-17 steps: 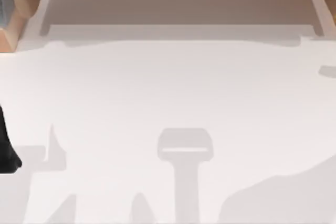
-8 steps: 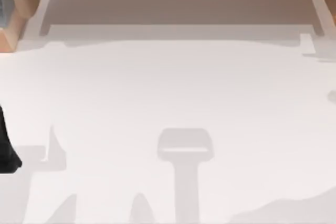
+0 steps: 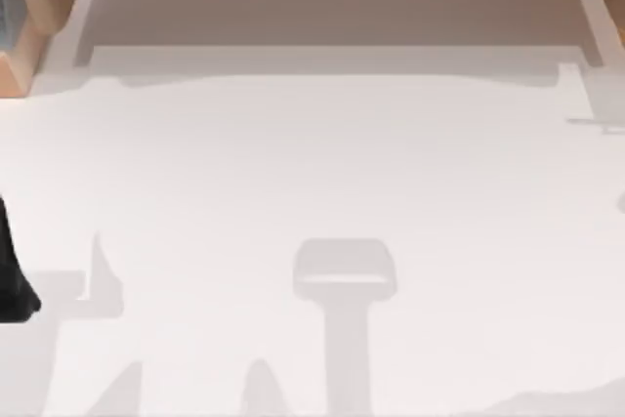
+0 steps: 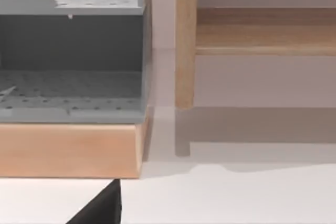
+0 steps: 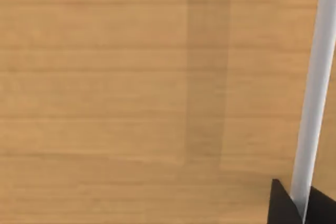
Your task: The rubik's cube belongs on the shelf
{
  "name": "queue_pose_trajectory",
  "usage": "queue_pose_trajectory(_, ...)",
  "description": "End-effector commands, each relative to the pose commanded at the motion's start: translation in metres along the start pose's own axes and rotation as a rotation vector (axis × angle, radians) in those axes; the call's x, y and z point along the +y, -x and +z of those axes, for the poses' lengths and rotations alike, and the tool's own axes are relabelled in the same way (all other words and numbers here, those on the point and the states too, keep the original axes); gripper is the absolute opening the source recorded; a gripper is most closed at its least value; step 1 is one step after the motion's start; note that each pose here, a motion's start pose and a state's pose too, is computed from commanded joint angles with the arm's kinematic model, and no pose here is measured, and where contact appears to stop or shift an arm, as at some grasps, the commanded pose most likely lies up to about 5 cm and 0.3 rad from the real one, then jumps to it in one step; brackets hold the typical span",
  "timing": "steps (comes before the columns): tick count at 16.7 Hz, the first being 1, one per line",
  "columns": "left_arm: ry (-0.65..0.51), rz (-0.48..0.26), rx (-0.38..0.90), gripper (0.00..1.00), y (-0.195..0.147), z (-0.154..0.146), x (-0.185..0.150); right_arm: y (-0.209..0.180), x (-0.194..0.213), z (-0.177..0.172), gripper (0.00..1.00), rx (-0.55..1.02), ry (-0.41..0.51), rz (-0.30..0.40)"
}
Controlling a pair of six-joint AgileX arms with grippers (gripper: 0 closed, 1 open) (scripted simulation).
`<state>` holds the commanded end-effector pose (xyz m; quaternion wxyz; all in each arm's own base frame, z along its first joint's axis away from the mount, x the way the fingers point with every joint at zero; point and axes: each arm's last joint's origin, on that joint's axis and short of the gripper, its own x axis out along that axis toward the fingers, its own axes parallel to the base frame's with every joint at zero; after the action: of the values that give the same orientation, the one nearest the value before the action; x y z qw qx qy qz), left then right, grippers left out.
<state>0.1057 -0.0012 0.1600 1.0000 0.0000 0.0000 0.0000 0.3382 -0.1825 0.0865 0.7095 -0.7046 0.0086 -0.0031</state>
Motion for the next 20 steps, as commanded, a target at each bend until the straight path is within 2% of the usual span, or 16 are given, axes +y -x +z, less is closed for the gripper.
queue_pose_trajectory(4, 0.000, 0.000, 0.000, 1.00, 0.000, 0.000, 0.000, 0.033, 0.000, 0.002, 0.00, -0.002, -0.002, 0.001)
queue_pose_trajectory(10, 0.000, 0.000, 0.000, 1.00, 0.000, 0.000, 0.000, 0.036, 0.000, 0.001, 0.00, -0.003, 0.000, -0.002)
queue_pose_trajectory(13, 0.000, 0.000, 0.000, 1.00, 0.000, 0.000, 0.000, 0.056, -0.002, -0.002, 0.00, -0.003, 0.008, -0.013)
queue_pose_trajectory(15, 0.000, 0.000, 0.000, 1.00, 0.000, 0.000, 0.000, 0.076, 0.005, 0.003, 0.00, -0.003, -0.013, 0.015)
queue_pose_trajectory(17, 0.000, 0.000, 0.000, 1.00, 0.000, 0.000, 0.000, 0.093, 0.002, 0.002, 0.00, -0.003, -0.003, 0.004)
queue_pose_trajectory(20, 0.000, 0.000, 0.000, 1.00, 0.000, 0.000, 0.000, 0.098, 0.001, 0.001, 0.00, -0.003, 0.000, -0.001)
